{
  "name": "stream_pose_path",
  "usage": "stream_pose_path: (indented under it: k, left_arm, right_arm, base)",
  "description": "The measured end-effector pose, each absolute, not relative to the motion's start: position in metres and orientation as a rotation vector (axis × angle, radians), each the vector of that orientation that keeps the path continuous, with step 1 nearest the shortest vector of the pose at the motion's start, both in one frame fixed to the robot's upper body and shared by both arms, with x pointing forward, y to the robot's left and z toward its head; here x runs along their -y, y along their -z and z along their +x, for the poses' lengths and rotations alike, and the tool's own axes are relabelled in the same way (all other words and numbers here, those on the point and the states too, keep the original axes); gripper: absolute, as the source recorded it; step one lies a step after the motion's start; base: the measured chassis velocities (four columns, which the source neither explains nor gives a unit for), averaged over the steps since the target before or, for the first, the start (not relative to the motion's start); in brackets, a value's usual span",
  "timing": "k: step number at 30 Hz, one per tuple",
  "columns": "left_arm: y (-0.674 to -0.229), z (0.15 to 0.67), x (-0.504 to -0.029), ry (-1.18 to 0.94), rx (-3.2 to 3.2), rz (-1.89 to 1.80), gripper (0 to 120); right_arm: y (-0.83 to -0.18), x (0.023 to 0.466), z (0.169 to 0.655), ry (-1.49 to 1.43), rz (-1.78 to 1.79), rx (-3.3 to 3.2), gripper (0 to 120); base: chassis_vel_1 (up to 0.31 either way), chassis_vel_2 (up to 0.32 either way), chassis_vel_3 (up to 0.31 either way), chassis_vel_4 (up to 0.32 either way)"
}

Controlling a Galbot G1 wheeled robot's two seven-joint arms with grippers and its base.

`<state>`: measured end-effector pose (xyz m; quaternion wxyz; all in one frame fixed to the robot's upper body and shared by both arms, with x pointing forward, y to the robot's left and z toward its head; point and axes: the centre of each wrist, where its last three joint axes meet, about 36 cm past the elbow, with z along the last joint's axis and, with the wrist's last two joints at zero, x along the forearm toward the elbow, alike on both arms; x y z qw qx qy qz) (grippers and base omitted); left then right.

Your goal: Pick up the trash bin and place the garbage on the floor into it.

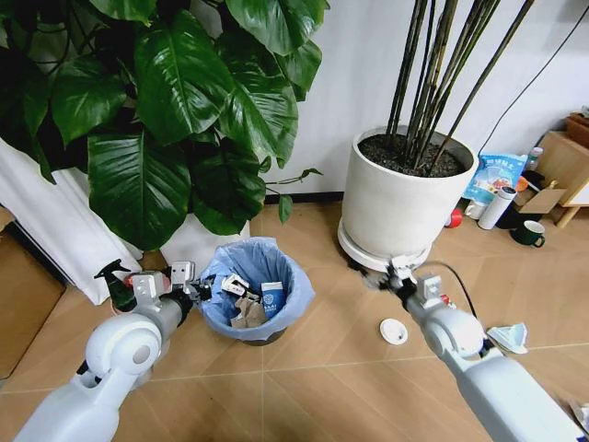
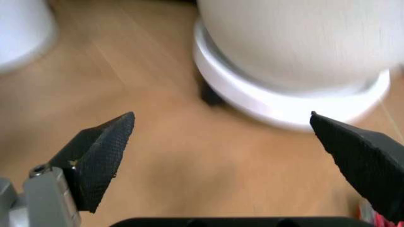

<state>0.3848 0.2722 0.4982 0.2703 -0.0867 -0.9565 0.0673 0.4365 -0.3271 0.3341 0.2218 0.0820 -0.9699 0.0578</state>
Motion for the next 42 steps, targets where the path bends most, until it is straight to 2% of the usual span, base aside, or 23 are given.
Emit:
stream_pose_path:
  k: [10,23,35,41,42]
  left_arm:
    - [-0.5,0.383,-0.271,-0.184,2.585,-0.241,0]
    - [-0.5,0.382,-0.27,-0.184,2.587,-0.251,0]
    - [-0.501,0.383,-0.272,-0.179,2.592,-0.26,0]
    - [-0.502,0.383,-0.272,-0.179,2.596,-0.262,0]
    - [-0.502,0.383,-0.272,-0.179,2.596,-0.262,0]
  right_arm:
    - [-0.256,0.359,0.428,-0.066,0.005,2.518,100]
    - [-0.225,0.367,0.422,0.05,-0.088,2.419,100]
    - [-0.198,0.354,0.423,0.129,-0.128,2.357,100]
    - [-0.192,0.354,0.423,0.143,-0.144,2.343,88]
    - [-0.191,0.354,0.423,0.145,-0.147,2.341,82]
  base:
    - [0.0,0.0,0.0,0.0]
    - [0.0,0.0,0.0,0.0]
    - [0.0,0.0,0.0,0.0]
    - [0.0,0.0,0.0,0.0]
    - [0.0,0.0,0.0,0.0]
